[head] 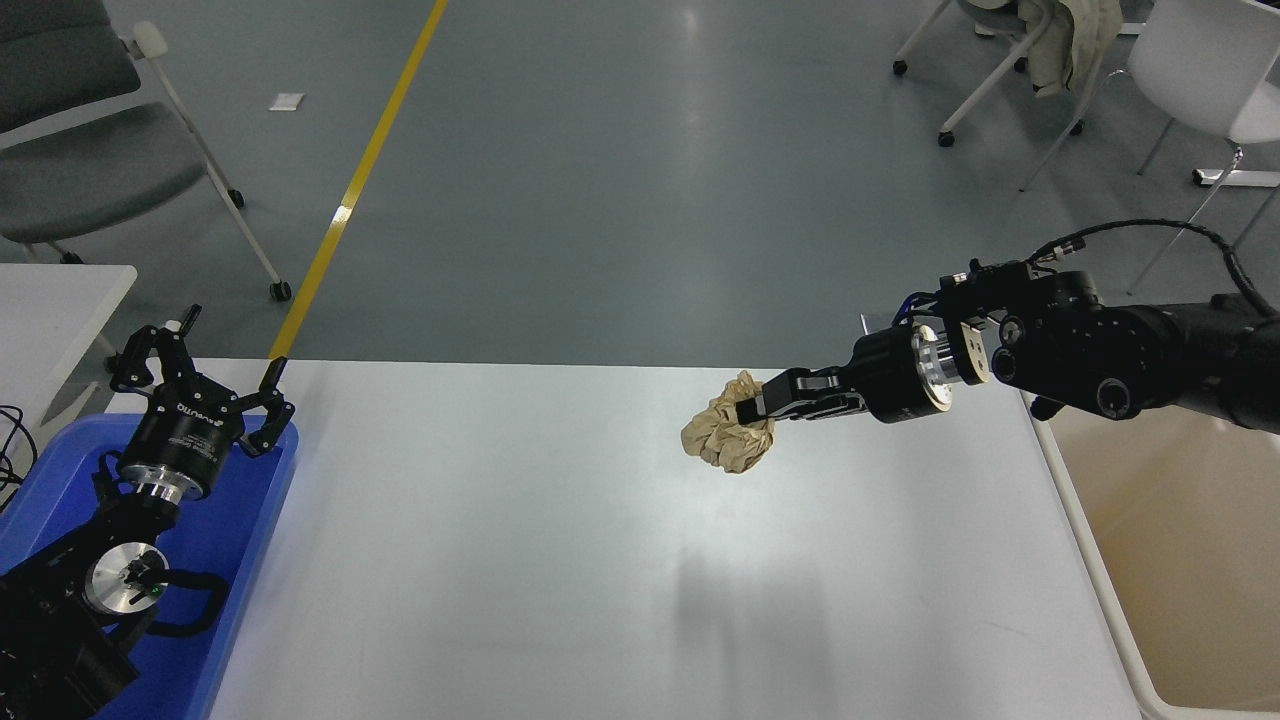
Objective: Clean the table surface
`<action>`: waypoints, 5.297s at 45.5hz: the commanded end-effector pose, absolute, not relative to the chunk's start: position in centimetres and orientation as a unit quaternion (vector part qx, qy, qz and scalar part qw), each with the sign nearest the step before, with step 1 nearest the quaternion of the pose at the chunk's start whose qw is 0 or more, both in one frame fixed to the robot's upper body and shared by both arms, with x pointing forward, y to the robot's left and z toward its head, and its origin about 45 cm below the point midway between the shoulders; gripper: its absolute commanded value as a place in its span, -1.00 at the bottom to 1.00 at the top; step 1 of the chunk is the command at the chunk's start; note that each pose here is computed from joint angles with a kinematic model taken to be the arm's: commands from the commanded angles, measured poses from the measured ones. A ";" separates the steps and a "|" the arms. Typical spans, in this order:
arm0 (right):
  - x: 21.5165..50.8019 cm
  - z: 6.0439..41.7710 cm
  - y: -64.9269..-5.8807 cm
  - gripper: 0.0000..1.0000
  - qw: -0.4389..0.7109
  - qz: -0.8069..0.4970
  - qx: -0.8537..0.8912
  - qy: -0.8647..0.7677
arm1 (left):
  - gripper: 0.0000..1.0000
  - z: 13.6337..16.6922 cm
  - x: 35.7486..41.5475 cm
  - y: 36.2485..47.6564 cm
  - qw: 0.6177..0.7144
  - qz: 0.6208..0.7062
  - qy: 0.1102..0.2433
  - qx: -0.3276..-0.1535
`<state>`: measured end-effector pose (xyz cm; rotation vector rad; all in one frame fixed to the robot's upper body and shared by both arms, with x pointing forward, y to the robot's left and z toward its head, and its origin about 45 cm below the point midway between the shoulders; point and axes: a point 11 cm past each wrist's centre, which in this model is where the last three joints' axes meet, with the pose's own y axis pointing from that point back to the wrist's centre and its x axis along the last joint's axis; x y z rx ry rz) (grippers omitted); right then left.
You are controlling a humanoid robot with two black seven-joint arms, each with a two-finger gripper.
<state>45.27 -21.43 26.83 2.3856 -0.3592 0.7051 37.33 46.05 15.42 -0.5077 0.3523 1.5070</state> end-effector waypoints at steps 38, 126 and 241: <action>47.8 29.3 -45.5 -1.00 0.164 0.154 0.764 -0.605 | 1.00 15.43 37.33 46.1 0.686 0.673 0.157 -0.226; 35.0 16.2 -60.0 -1.00 0.255 -0.088 0.434 -0.859 | 1.00 15.43 37.33 46.1 0.686 0.673 0.157 -0.226; 37.7 16.2 -56.9 0.98 0.409 0.019 0.476 -0.778 | 1.00 15.39 37.34 46.0 0.686 0.673 0.158 -0.227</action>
